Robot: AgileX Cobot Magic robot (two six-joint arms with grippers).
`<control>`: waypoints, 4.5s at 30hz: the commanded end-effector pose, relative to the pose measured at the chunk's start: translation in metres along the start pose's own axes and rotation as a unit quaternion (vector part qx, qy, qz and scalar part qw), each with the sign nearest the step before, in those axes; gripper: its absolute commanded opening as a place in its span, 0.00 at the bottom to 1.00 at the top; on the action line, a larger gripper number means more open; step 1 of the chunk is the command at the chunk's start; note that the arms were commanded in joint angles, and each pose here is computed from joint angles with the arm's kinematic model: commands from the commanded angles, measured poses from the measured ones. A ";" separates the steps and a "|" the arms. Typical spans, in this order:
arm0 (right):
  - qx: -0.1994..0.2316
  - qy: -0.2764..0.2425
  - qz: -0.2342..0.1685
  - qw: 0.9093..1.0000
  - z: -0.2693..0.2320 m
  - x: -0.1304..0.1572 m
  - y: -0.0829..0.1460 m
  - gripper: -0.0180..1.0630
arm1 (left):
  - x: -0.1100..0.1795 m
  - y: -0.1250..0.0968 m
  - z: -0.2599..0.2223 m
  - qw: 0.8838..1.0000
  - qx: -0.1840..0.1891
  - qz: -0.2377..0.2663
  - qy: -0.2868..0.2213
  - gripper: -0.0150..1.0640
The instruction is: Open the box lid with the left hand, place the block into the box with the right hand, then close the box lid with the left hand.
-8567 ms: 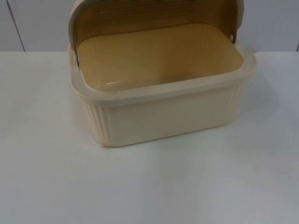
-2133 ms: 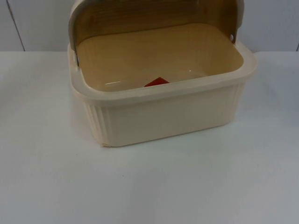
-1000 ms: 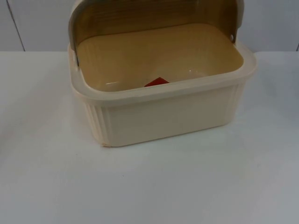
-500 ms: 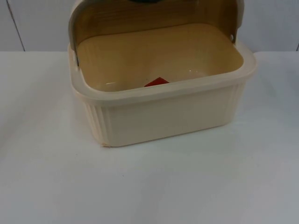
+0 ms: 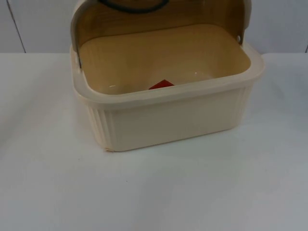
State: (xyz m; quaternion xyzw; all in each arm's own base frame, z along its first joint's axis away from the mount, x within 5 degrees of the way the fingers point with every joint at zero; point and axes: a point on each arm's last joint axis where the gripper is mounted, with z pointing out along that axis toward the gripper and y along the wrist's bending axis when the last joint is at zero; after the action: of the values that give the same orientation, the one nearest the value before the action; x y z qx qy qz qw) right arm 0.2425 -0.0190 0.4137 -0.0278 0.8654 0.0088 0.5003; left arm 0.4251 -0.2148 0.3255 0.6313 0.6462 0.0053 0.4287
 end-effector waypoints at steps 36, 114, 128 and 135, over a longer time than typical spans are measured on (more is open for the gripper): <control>0.000 0.000 -0.004 1.000 -0.004 -0.001 0.001 0.99 | 0.019 -0.015 0.013 0.989 0.040 -0.126 0.070 0.01; -0.006 -0.013 0.001 1.000 -0.022 -0.002 0.005 0.99 | 0.051 -0.044 -0.218 0.807 -0.304 -0.470 -0.190 0.01; -0.006 -0.015 0.001 1.000 -0.022 -0.002 0.005 0.99 | 0.122 -0.051 -0.184 0.838 -0.208 -0.503 0.029 0.01; -0.006 -0.015 0.001 1.000 -0.022 -0.002 0.005 0.99 | 0.117 -0.052 -0.182 0.818 -0.255 -0.512 0.059 0.01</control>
State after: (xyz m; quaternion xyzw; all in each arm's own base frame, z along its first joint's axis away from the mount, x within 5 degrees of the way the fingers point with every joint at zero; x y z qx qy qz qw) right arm 0.2266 -0.0151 0.4232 -0.0321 0.8611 0.0137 0.5073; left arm 0.3013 -0.0271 0.3421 0.0900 0.8836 -0.0082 0.4594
